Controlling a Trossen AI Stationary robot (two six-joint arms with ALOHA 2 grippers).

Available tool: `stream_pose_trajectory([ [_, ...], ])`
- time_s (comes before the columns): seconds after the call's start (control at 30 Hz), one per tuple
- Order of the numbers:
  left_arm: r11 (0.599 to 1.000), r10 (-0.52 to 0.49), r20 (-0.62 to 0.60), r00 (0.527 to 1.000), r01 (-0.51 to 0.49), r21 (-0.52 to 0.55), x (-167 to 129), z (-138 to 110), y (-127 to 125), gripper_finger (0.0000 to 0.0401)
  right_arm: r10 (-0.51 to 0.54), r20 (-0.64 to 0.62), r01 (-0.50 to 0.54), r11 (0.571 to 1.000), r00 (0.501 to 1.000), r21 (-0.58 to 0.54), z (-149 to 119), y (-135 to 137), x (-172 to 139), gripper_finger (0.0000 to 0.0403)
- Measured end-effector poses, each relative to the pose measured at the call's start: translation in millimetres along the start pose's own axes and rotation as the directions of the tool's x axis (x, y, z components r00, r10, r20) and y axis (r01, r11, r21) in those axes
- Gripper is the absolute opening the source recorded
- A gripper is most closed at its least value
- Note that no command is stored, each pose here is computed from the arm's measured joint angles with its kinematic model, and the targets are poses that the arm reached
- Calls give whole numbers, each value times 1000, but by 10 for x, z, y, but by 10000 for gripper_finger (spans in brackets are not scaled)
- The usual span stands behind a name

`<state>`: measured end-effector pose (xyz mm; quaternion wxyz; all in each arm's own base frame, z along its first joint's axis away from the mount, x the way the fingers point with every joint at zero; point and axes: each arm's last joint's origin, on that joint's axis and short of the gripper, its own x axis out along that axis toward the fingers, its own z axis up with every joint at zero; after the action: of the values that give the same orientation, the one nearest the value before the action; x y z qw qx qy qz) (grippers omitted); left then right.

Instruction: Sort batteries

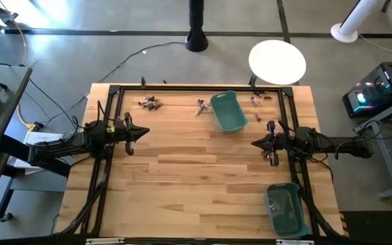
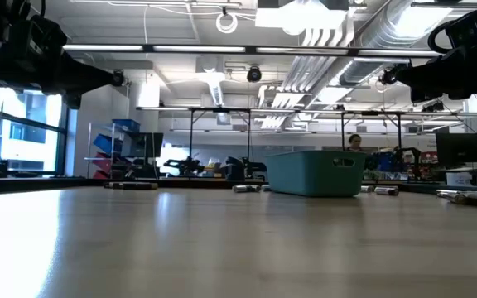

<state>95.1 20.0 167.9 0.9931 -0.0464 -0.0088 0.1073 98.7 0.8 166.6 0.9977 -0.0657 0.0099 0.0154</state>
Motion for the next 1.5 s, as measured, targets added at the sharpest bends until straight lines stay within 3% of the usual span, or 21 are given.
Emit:
stream_pose_trajectory([
  [0.2,999,0,3,1000,0,-35,0,3,0,1,0,0,0,1000,1000,0,0,0,0,0],
  [0.5,968,-28,148,989,63,-243,-10,144,-23,1,0,0,0,1000,1000,0,0,0,0,0],
  [0.73,970,-120,400,909,194,-149,-87,388,-101,1,0,0,0,1000,1000,0,0,0,0,0],
  [0.9,983,-57,474,879,134,-129,-110,461,-116,1,0,0,0,1000,1000,0,0,0,0,0],
  [1.03,983,88,430,899,-9,-182,-61,425,-93,0,0,0,0,1000,1000,0,0,0,0,0],
  [1.2,939,315,229,921,-266,-219,36,506,-47,0,0,0,0,1000,1000,0,0,0,0,0],
  [1.37,916,382,60,922,-370,-156,210,728,-24,12,0,-1,0,1000,1000,0,0,0,0,0],
  [1.5,916,397,-39,917,-398,-44,467,832,36,43,0,0,0,1000,1000,0,0,0,0,0],
])
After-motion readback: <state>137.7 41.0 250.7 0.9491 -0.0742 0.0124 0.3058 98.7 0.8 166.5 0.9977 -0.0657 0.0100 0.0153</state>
